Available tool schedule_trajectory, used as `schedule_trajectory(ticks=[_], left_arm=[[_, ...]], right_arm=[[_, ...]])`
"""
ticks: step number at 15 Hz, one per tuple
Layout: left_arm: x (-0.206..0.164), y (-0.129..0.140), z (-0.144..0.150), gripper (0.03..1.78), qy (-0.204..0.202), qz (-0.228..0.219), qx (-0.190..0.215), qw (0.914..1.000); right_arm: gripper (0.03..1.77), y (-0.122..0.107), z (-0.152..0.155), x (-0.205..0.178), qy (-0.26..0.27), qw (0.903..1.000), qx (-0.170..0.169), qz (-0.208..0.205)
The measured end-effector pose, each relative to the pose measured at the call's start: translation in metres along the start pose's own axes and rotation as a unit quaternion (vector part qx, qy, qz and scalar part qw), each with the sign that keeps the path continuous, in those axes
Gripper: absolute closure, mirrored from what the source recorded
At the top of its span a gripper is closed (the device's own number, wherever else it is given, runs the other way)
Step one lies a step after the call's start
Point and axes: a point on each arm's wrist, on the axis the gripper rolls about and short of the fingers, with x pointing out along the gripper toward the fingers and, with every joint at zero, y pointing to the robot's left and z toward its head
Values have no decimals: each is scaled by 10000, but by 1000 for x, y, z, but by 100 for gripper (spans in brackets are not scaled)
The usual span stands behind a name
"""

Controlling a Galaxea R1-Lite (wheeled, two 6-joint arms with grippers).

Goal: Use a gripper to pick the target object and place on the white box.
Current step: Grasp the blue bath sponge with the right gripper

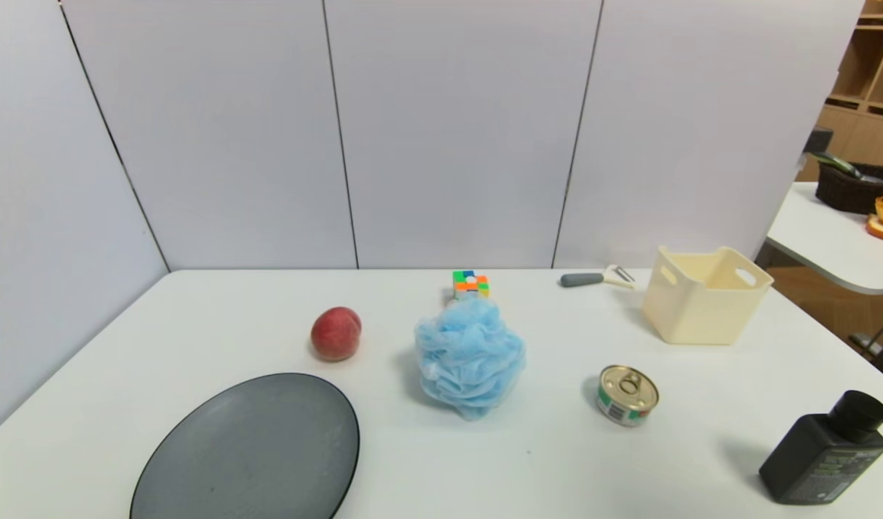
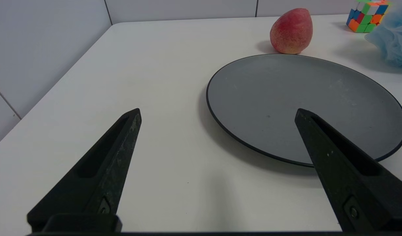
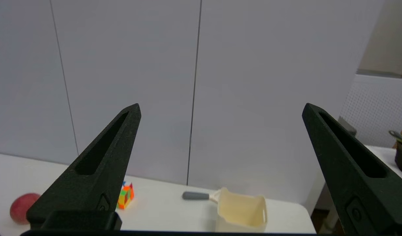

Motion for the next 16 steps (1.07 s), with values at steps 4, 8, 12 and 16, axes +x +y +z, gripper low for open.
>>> schedule_trajectory(ticks=[4, 8, 12, 16], left_arm=[[0, 0, 0, 12, 0, 2, 0, 10000], [0, 0, 0, 12, 0, -2, -2, 10000], [0, 0, 0, 12, 0, 0, 0, 10000], [0, 0, 0, 12, 0, 0, -2, 10000]], right_arm=[[10, 16, 28, 83, -249, 9989, 181, 341], [10, 64, -5, 156, 938, 9906, 213, 973], [10, 126, -75, 181, 2994, 9382, 387, 1691], [10, 172, -116, 176, 4259, 8798, 591, 2027]])
